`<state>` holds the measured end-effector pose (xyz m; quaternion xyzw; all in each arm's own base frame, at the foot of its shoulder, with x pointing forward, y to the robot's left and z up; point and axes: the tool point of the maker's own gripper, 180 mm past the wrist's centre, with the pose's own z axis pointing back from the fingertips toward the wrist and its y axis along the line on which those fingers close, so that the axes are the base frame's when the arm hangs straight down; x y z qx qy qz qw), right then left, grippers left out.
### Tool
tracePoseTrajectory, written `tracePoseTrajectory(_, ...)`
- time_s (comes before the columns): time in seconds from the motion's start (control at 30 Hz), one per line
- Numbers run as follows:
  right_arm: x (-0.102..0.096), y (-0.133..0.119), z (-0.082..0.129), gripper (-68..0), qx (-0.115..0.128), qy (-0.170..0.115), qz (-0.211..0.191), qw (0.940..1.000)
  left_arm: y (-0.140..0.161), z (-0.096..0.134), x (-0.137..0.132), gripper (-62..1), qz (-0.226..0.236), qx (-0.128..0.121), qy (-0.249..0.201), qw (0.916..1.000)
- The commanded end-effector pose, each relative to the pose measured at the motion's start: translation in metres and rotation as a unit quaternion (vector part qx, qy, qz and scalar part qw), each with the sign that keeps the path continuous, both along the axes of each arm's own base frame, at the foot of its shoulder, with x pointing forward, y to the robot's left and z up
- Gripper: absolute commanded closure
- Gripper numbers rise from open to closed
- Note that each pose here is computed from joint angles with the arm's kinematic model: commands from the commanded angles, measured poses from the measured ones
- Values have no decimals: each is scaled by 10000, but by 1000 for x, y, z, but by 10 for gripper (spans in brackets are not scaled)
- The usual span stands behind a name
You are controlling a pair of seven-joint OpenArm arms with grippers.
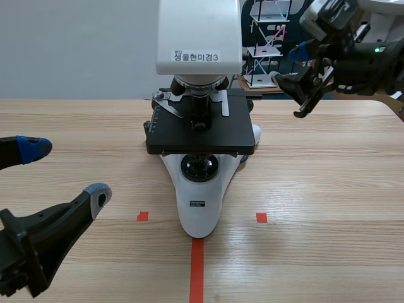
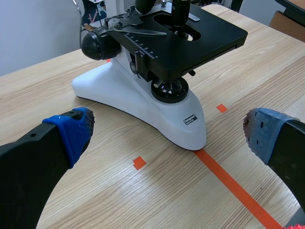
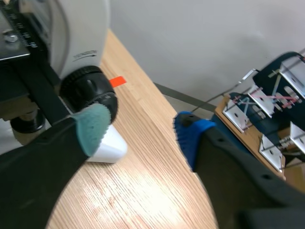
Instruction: Return to the home posture
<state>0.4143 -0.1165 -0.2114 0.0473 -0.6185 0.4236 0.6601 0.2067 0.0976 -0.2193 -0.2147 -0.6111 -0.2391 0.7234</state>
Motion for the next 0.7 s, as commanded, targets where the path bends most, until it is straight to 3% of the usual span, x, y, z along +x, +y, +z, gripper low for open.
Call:
tracePoseTrajectory(0.0, -2, -11, 24, -446, 124, -303, -94, 9994, -2, 9, 1, -623, 12, -138, -121, 9998)
tracePoseTrajectory(0.13, -23, -36, 26, -550, 304, -360, -451, 9979, -2, 9, 1, -623, 12, -138, -121, 9998)
tracePoseTrajectory(0.37, -73, -78, 21, -673, 854, -387, -1227, 9880, -2, 9, 1, -623, 12, -138, -121, 9998)
tracePoseTrajectory(0.67, -146, -90, 7, -679, 1315, -31, -1618, 9780, -2, 9, 1, -623, 12, -138, -121, 9998)
